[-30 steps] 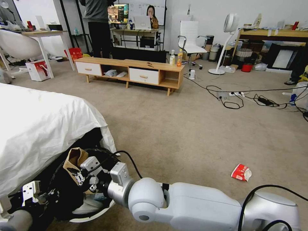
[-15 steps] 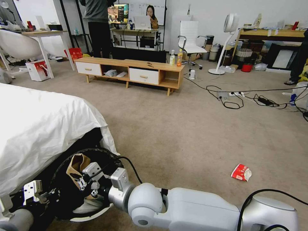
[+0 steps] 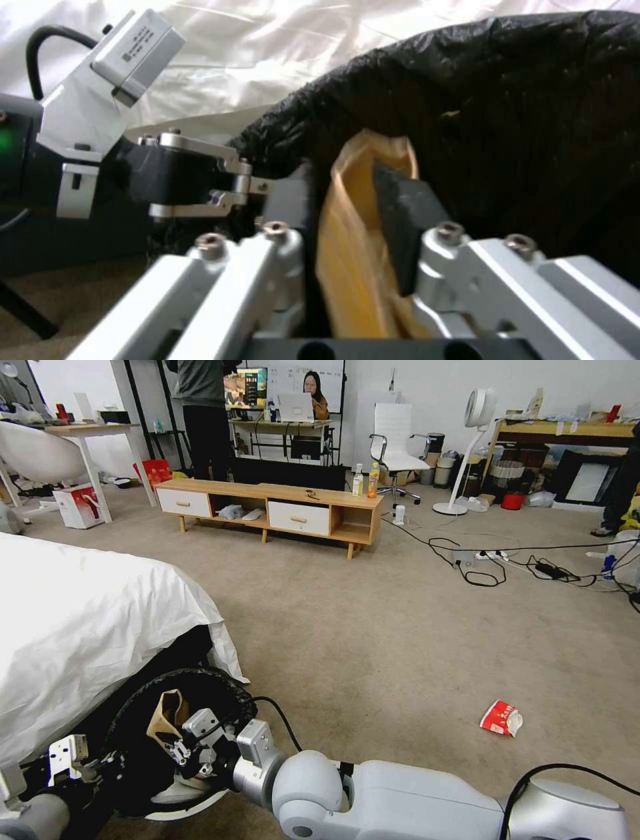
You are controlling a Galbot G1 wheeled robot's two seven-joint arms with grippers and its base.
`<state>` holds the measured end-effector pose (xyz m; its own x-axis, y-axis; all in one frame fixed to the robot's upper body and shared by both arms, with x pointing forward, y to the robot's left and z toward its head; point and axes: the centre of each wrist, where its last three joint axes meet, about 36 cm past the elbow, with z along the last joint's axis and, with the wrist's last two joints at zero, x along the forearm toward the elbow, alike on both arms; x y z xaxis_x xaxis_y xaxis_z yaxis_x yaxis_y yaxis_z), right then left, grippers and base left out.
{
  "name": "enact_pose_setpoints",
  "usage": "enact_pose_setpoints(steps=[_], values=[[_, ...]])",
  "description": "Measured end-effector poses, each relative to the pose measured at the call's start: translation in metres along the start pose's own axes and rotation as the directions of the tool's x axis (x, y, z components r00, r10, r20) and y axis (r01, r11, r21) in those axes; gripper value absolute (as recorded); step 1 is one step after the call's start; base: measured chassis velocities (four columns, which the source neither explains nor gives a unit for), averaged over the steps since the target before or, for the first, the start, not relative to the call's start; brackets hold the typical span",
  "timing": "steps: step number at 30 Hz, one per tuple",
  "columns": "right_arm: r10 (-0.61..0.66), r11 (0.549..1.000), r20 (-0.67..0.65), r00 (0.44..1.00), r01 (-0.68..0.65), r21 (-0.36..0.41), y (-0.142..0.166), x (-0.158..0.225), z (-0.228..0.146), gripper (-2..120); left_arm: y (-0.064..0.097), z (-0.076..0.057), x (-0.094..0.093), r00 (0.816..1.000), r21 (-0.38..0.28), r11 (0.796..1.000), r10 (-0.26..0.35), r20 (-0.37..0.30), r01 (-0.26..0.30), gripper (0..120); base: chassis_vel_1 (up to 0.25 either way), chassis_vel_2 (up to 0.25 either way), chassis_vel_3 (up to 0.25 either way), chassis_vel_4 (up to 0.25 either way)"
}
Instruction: Pick up the trash bin and place the garbage on the floor into it.
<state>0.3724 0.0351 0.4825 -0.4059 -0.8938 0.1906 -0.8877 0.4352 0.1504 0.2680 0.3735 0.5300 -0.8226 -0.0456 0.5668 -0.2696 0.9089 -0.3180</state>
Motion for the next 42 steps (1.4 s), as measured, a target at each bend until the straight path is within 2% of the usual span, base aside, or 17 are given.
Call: enact_pose_setpoints(steps=[1,3,5,8,9,14,15,17,18,19,21,31,42], values=[[0.000,1.000,0.000,1.000,0.000,0.000,0.000,0.000,0.000,27,0.000,0.000,0.000,1.000,0.000,1.000,0.000,0.000,0.000,1,0.000,0.000,0.000,0.000],[-0.002,1.000,0.006,1.000,0.002,0.001,0.001,0.000,-0.003,39,0.000,0.000,0.000,1.000,0.000,1.000,-0.001,-0.001,0.001,1,0.000,0.000,0.000,0.000],[-0.003,1.000,0.010,1.000,0.003,0.003,0.000,0.001,-0.005,42,0.001,0.000,0.000,1.000,0.001,1.000,-0.002,-0.001,0.002,1,0.000,0.000,0.000,0.000],[-0.004,1.000,0.023,1.000,0.004,0.012,0.000,0.001,-0.011,57,0.002,0.000,0.000,1.000,0.000,1.000,-0.006,-0.001,0.006,1,0.000,0.000,0.000,0.000],[-0.004,1.000,0.023,1.000,0.004,0.012,0.000,0.001,-0.011,57,0.002,0.000,0.000,1.000,0.000,1.000,-0.006,-0.001,0.006,1,0.000,0.000,0.000,0.000],[-0.002,1.000,0.046,0.999,0.001,0.021,-0.002,0.004,-0.023,77,0.003,0.000,-0.001,1.000,0.002,1.000,-0.009,-0.002,0.009,1,0.000,0.000,0.000,0.000],[-0.002,1.000,0.046,0.999,0.001,0.021,-0.002,0.004,-0.023,77,0.003,0.000,-0.001,1.000,0.002,1.000,-0.009,-0.002,0.009,1,0.000,0.000,0.000,0.000],[0.004,1.000,0.057,0.998,-0.005,0.025,-0.004,0.007,-0.028,87,0.003,0.000,-0.001,1.000,0.002,1.000,-0.010,-0.003,0.010,1,0.000,0.000,0.000,0.000],[0.004,1.000,0.057,0.998,-0.005,0.025,-0.004,0.007,-0.028,87,0.003,0.000,-0.001,1.000,0.002,1.000,-0.010,-0.003,0.010,1,0.000,0.000,0.000,0.000],[0.012,0.999,0.070,0.997,-0.014,0.030,-0.007,0.010,-0.033,93,0.003,0.000,-0.001,1.000,0.003,1.000,-0.009,-0.003,0.009,1,0.000,0.000,0.000,0.000],[0.020,0.999,0.085,0.996,-0.023,0.035,-0.010,0.014,-0.038,98,0.003,0.000,-0.001,1.000,0.003,1.000,-0.009,-0.003,0.009,1,0.000,0.000,0.000,0.000],[0.110,0.990,0.232,0.967,-0.128,0.062,-0.048,0.056,-0.093,100,0.005,0.000,-0.002,1.000,0.003,1.000,-0.015,-0.002,0.015,1,0.000,0.000,0.000,0.000],[0.192,0.977,0.337,0.922,-0.212,0.023,-0.070,0.107,-0.118,100,0.006,0.000,-0.001,1.000,0.000,1.000,-0.022,-0.004,0.022,1,0.000,0.000,0.000,0.000]])
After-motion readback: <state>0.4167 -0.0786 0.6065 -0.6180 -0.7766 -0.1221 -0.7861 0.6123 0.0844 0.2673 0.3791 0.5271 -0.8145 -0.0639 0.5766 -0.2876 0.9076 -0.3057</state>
